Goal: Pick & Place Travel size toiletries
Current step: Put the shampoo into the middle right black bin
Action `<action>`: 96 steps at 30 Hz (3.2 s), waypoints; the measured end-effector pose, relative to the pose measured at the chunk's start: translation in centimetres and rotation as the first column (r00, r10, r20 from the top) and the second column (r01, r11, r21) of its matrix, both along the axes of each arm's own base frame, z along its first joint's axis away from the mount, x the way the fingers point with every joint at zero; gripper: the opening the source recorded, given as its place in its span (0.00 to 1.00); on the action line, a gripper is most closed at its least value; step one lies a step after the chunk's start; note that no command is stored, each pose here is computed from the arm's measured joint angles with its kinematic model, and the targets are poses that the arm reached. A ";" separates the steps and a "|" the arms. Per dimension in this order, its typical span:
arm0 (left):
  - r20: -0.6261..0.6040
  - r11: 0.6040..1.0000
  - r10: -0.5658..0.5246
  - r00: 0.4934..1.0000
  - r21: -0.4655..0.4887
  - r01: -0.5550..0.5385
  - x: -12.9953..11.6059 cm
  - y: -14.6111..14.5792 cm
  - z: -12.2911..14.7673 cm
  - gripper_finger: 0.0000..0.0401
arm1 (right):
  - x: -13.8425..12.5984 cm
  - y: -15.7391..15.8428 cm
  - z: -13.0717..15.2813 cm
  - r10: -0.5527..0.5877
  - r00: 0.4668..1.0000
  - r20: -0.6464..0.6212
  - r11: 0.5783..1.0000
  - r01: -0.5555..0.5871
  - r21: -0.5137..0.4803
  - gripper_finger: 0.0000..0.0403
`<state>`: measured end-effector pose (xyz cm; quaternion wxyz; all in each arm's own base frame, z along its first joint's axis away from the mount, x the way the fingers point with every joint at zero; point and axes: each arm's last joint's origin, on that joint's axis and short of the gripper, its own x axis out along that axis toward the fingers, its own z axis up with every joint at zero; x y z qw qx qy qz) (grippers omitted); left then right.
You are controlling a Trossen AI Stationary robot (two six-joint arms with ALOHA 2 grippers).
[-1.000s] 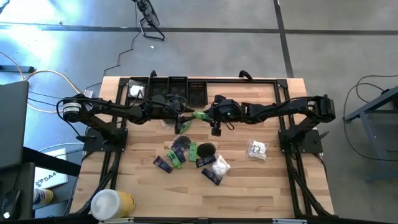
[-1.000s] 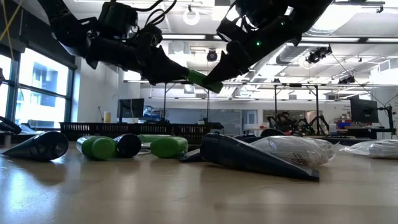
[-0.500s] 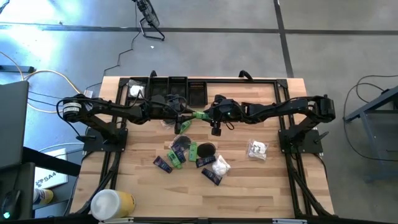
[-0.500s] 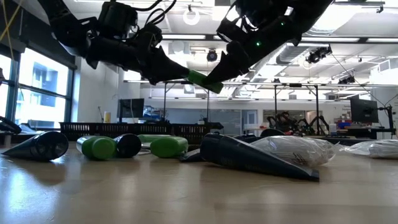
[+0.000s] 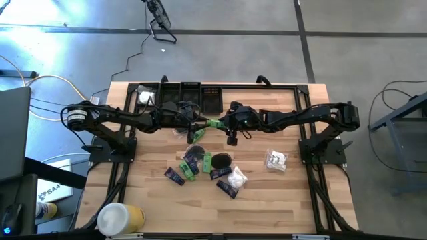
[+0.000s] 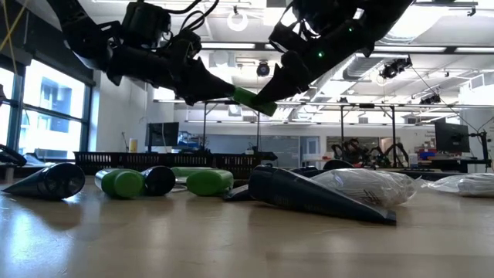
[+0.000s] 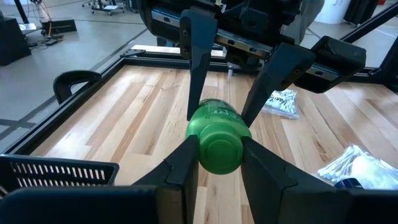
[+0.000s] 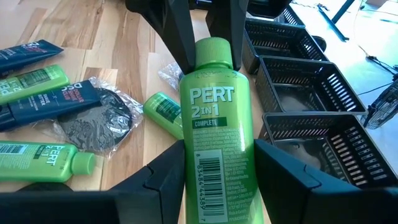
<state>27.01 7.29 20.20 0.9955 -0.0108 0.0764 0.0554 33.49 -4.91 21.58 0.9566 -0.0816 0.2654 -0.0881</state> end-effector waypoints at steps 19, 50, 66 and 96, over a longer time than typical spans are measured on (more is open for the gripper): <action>-0.004 1.000 0.003 1.000 0.007 -0.003 0.0 0.0 -0.1 0.23 | -0.1 0.7 0.1 -0.012 0.999 -0.031 0.996 0.009 -0.084 0.76; -0.002 1.000 0.003 1.000 0.008 -0.003 0.0 0.0 0.0 0.23 | -5.8 3.7 2.9 -0.110 0.989 -0.101 0.988 0.120 0.099 0.32; -0.007 0.982 0.186 0.982 0.036 -0.186 -0.1 0.5 0.0 0.23 | -6.7 3.8 -0.9 -0.114 0.992 0.047 0.979 0.104 0.173 0.01; -0.105 0.565 0.823 0.558 0.045 -0.824 -2.3 4.7 -2.1 0.23 | -6.5 3.8 -0.5 -0.114 0.989 0.091 0.980 0.097 0.176 0.01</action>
